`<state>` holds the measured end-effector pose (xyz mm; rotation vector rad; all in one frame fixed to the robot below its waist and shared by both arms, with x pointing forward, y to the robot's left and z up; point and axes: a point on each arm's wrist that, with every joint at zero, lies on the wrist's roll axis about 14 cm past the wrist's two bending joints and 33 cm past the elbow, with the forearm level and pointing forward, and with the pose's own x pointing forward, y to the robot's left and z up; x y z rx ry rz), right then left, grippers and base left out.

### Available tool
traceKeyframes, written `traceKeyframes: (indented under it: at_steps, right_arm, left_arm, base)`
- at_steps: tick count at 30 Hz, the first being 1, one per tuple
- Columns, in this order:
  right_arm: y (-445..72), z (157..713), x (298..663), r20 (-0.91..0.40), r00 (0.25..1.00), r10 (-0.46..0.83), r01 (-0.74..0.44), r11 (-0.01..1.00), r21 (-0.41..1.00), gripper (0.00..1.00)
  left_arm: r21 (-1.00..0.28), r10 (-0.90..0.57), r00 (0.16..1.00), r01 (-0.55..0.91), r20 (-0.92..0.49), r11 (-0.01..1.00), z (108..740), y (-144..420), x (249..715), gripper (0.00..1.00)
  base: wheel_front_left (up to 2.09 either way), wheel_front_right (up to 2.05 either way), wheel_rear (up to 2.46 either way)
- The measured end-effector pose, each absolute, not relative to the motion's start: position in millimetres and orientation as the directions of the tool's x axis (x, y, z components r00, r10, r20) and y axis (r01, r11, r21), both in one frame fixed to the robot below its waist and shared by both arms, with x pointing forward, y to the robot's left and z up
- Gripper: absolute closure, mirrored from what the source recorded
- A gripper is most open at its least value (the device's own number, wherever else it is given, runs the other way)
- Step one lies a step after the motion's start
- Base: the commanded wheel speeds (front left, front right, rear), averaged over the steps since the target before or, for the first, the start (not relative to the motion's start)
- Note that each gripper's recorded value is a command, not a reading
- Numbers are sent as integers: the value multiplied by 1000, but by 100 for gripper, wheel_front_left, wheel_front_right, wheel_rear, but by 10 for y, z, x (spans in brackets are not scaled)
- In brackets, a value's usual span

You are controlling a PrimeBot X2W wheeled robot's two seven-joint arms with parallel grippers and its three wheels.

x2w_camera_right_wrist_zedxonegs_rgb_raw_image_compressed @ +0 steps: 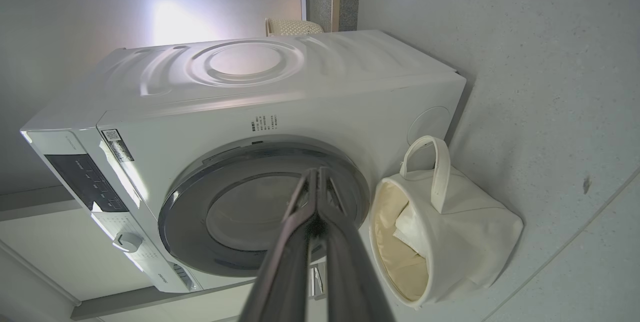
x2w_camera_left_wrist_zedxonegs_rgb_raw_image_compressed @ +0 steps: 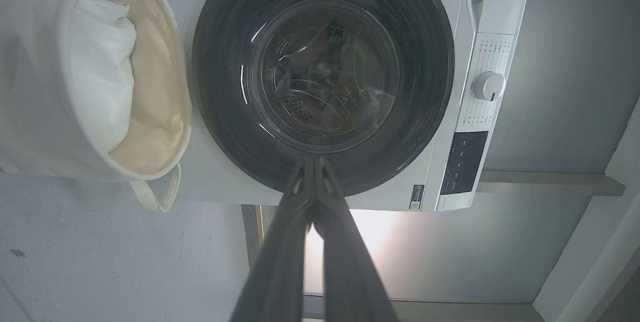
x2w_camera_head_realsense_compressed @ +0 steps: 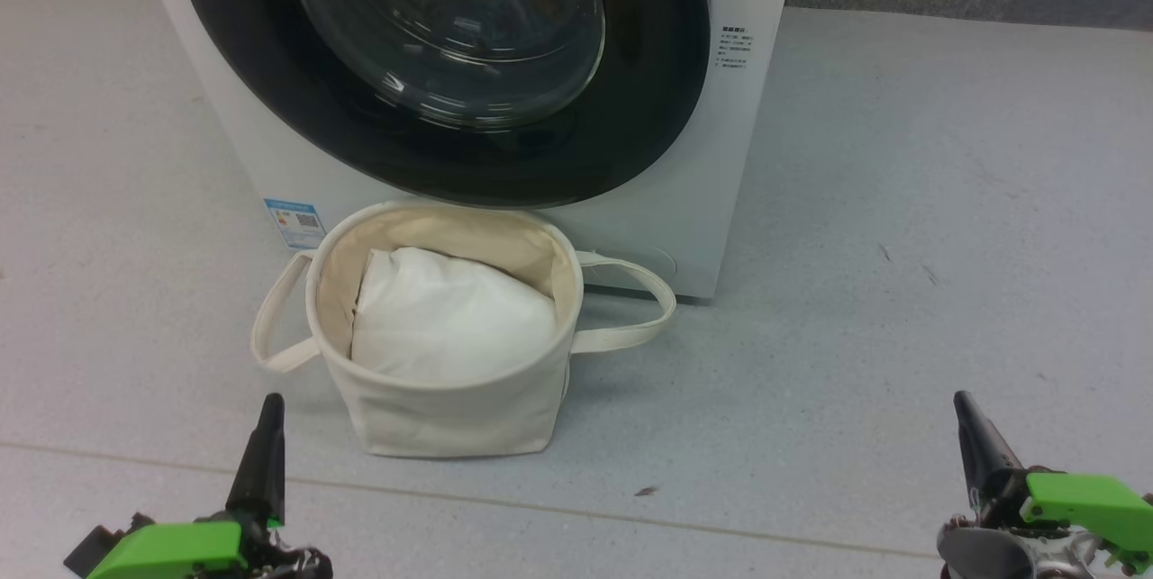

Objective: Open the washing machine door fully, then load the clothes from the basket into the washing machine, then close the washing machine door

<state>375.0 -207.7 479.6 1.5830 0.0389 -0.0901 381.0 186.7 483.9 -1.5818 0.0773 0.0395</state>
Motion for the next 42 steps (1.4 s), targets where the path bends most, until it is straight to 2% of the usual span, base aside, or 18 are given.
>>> traceKeyframes:
  at_steps: [42]
  right_arm:
    - [-2078, 4796, 3750, -82, 996, -32, 82, -14, 997, 100]
  left_arm:
    - [-997, -24, 997, -74, -74, -11, 4839, 1867, 3811, 100]
  base:
    - [0, 0, 0]
